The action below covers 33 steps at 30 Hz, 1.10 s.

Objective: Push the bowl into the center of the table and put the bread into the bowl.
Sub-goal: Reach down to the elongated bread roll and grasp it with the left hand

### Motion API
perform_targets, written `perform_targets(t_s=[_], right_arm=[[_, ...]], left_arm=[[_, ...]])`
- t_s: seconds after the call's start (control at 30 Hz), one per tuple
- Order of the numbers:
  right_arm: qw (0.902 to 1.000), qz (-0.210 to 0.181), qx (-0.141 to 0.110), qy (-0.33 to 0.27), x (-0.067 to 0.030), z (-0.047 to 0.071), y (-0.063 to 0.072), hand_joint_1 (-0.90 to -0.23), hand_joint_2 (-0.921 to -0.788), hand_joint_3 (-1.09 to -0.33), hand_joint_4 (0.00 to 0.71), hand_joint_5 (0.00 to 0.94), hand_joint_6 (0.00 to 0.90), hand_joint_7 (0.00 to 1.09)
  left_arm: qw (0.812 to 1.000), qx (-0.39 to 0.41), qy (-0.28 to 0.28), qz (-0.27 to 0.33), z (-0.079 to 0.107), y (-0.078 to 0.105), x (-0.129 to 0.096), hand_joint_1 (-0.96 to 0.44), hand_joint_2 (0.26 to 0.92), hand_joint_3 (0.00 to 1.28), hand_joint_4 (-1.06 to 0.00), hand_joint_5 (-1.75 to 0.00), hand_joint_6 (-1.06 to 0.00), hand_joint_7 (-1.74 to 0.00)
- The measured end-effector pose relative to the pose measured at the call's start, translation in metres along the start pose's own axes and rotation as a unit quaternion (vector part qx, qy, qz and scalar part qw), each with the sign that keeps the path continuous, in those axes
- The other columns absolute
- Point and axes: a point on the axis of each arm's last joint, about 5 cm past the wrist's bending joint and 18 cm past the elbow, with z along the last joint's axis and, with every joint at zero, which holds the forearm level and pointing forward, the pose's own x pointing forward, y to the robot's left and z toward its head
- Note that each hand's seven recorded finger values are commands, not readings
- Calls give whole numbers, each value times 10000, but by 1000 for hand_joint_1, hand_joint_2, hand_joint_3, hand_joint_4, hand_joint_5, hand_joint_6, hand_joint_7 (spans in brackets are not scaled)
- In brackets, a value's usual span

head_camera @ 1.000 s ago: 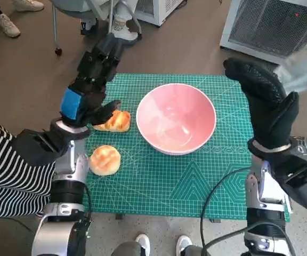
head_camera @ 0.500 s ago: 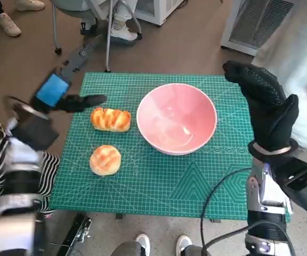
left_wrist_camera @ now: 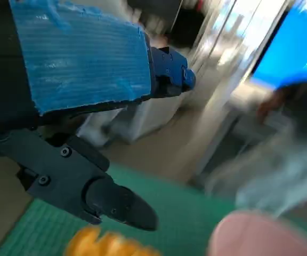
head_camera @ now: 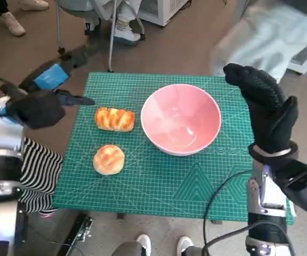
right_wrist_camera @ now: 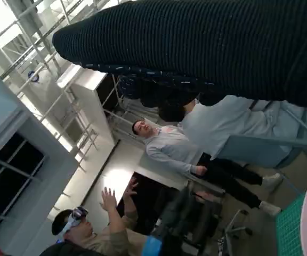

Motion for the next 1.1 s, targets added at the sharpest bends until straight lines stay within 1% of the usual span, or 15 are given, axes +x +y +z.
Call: perform_targets(t_s=[0.2, 0.43, 0.6, 0.77, 0.93, 1.1], right_arm=[[10000, -52, 10, 20, -8, 11, 4, -754, -921, -671, 179, 0, 186, 299], [10000, -62, 12, 7, -7, 23, 7, -754, -921, -673, 178, 0, 181, 306], [10000, -65, 10, 4, -16, 27, 9, -734, -921, -680, 180, 1, 180, 314], [10000, -87, 5, 47, -52, 24, 9, -721, -921, -697, 182, 2, 171, 318], [9999, -117, -9, 67, -77, 28, 10, -717, -921, -707, 180, 1, 157, 319], [9999, -133, -23, 41, -78, 39, 10, -719, -921, -705, 174, 0, 151, 323]], left_arm=[[9978, 16, 466, -468, 12, -67, 108, 55, 721, 3, -99, 0, -243, -24], [9933, 46, 779, -853, 49, -185, 242, -17, 716, 1, -106, -2, -250, -15], [9876, 119, 1106, -1109, 65, -303, 334, -100, 716, 1, -111, -2, -250, -8], [9809, 291, 1401, -1317, 82, -423, 401, -146, 716, 1, -111, -1, -251, -6], [9730, 468, 1689, -1504, 102, -543, 459, -167, 717, 1, -112, -1, -249, -3], [9659, 650, 1867, -1670, 122, -660, 497, -169, 716, 1, -111, 0, -246, -1]])
